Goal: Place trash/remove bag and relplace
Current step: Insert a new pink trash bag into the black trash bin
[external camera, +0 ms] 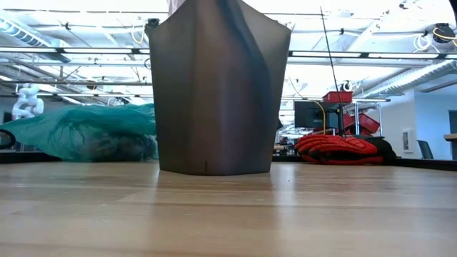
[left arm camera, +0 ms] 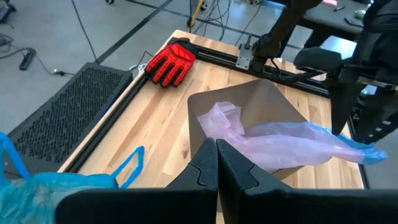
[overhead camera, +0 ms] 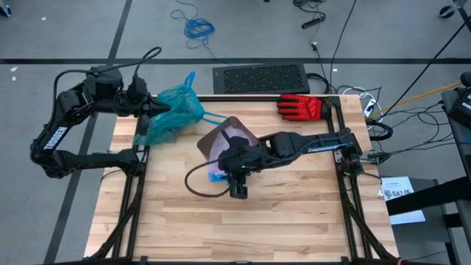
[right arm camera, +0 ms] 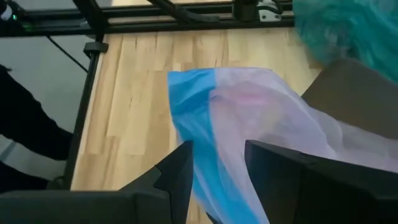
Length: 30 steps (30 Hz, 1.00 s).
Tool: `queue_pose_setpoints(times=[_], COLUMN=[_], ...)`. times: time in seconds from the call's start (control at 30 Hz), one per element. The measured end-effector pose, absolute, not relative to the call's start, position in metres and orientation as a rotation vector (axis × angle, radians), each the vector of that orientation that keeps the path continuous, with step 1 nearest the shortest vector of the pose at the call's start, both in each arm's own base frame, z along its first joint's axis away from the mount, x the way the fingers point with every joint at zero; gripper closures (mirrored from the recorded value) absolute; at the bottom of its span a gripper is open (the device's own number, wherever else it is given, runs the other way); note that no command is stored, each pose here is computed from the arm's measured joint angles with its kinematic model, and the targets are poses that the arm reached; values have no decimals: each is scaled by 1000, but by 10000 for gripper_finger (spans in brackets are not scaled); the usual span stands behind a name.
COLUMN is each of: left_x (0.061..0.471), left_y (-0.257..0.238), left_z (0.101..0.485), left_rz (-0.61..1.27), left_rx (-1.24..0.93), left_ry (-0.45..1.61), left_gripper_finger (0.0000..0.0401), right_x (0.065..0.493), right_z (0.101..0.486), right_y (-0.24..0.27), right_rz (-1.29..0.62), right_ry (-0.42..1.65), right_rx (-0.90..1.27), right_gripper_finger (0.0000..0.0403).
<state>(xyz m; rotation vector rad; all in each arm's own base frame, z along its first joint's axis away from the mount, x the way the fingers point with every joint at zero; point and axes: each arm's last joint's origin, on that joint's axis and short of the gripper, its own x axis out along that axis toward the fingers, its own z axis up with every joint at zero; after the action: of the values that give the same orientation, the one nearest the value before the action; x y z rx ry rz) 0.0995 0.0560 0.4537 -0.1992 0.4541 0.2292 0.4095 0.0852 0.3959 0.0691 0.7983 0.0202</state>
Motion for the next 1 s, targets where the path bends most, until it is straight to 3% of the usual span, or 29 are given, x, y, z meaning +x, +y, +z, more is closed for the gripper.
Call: queue_pose_setpoints(times=[0.33, 0.43, 0.6, 1.0], left_x=[99, 94, 89, 89], left_y=[56, 52, 49, 49], left_z=[455, 457, 458, 459], left_rz=[219, 220, 216, 213], left_rx=[-161, -152, -119, -81], left_ry=[442, 426, 414, 414], left_gripper_finger=[401, 401, 401, 401], right_x=[423, 427, 429, 426], right_z=[380, 379, 379, 395], right_y=[90, 91, 89, 39], right_rz=[-18, -21, -94, -377], right_ry=[815, 794, 758, 665], right_rx=[142, 155, 112, 157], right_gripper_finger=[278, 307, 391, 403])
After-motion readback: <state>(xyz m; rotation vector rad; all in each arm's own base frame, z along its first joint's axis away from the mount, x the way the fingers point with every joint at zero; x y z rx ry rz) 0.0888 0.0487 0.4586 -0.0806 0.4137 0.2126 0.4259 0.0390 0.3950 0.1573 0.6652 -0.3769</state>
